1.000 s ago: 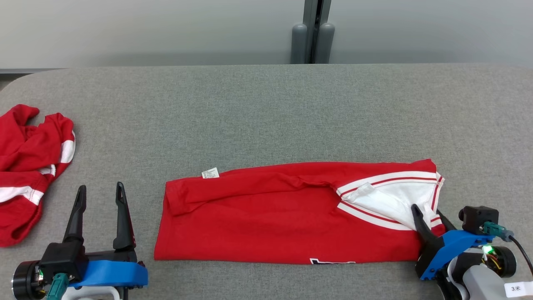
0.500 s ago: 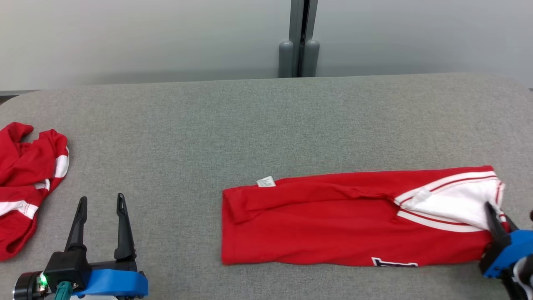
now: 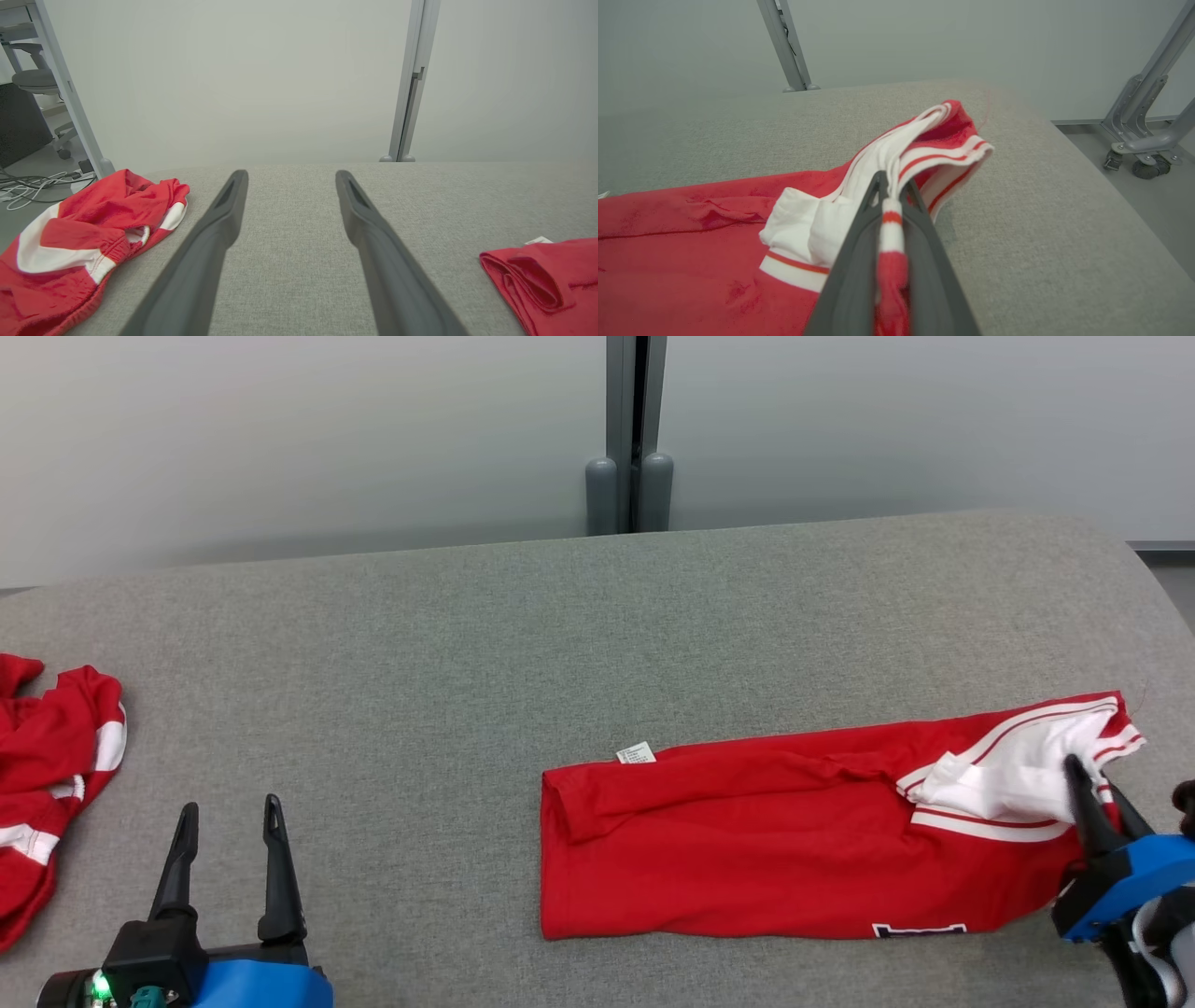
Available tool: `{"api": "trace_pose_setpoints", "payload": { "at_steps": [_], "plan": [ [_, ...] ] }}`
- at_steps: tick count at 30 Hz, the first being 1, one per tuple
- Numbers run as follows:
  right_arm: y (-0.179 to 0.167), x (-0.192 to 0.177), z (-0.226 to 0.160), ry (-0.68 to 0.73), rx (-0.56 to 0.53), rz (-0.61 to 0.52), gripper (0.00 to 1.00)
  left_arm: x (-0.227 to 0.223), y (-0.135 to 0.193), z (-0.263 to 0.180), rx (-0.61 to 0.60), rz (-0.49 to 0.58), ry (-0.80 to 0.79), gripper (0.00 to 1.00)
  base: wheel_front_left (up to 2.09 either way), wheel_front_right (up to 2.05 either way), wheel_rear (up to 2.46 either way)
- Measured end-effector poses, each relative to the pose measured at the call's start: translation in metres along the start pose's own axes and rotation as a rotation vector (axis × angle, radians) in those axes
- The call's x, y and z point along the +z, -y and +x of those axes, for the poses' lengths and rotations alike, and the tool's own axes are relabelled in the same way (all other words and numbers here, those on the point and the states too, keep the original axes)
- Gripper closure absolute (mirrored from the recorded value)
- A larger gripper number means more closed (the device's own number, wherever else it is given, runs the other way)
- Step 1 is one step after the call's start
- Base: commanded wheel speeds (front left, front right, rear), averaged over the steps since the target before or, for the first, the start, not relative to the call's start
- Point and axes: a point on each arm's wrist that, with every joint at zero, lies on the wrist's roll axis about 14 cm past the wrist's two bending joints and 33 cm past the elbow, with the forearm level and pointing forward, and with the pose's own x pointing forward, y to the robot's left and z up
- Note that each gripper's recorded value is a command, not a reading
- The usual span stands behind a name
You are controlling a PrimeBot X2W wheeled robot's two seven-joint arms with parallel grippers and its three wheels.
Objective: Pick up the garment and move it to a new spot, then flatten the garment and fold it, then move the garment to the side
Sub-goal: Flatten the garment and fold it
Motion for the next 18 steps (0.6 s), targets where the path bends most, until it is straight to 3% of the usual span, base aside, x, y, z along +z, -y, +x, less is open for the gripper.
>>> {"api": "trace_pose_setpoints", "payload": {
  "at_steps": [5,12,18],
  "plan": [
    [-0.05,0.014,-0.002,0.053,0.124,0.008,1.0,0.001,0.002,-0.002,-0.005,0.0,0.001,0.0,0.0,0.0,0.0],
    [-0.16,0.035,-0.007,0.095,0.389,0.029,1.0,-0.003,0.003,-0.002,-0.012,-0.002,-0.01,0.0,0.0,0.0,0.0],
    [-0.23,0.034,-0.015,0.074,0.559,0.04,1.0,-0.004,-0.003,-0.001,0.005,-0.004,-0.013,0.0,0.0,0.0,0.0]
  ]
}}
